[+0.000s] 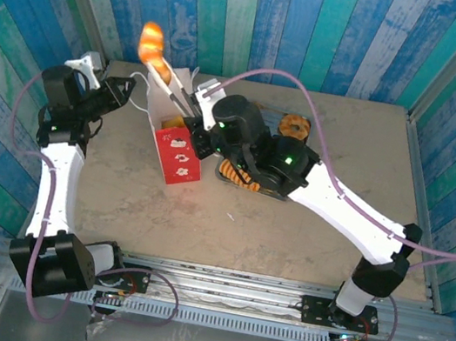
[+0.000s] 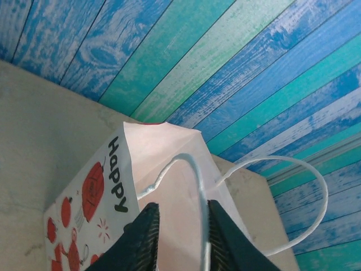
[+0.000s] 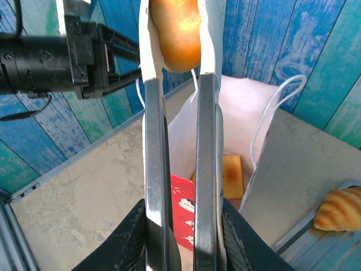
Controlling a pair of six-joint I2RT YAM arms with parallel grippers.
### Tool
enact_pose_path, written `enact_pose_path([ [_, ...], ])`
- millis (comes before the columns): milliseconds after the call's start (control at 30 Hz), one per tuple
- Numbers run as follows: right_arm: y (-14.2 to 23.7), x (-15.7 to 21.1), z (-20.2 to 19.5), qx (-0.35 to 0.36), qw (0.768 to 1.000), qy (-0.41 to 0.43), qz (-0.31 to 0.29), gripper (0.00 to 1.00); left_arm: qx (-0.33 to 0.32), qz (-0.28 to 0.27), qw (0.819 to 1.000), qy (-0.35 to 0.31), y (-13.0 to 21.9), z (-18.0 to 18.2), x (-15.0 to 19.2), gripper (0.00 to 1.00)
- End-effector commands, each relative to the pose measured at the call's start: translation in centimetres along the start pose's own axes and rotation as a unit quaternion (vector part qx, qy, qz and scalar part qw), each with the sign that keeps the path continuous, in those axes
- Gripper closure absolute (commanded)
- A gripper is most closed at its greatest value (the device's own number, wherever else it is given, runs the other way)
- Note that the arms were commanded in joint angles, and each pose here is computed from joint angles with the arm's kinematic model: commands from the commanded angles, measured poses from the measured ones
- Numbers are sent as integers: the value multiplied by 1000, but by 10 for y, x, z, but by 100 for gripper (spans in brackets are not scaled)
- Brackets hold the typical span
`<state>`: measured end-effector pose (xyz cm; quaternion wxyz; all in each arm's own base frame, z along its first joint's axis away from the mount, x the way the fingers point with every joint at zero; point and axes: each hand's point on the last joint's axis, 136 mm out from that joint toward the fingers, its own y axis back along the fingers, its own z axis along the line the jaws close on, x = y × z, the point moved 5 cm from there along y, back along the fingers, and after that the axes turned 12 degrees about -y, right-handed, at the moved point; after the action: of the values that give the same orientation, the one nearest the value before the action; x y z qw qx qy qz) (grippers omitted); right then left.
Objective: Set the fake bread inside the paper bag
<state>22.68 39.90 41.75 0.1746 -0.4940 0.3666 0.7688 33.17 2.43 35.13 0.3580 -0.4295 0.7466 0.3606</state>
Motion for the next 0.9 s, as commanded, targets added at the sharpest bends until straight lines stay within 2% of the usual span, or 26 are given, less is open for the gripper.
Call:
enact_pose_path([
  [0, -2, -4, 2, 7, 1000, -10, -1, 90, 2, -11, 1000, -23, 1, -4, -9, 81],
  [167, -16, 11, -6, 47, 998, -8, 29, 89, -47, -12, 997, -52, 10, 1, -8, 95],
  [267, -23, 22, -11, 58, 997, -12, 52, 89, -54, -11, 997, -61, 14, 0, -7, 100],
  [567, -43, 45, -35, 81, 988, -34, 126, 89, -65, -13, 995, -74, 18, 0, -7, 100],
  [867, -50, 52, -59, 107, 982, -43, 147, 87, -70, -15, 995, -75, 18, 1, -8, 100],
])
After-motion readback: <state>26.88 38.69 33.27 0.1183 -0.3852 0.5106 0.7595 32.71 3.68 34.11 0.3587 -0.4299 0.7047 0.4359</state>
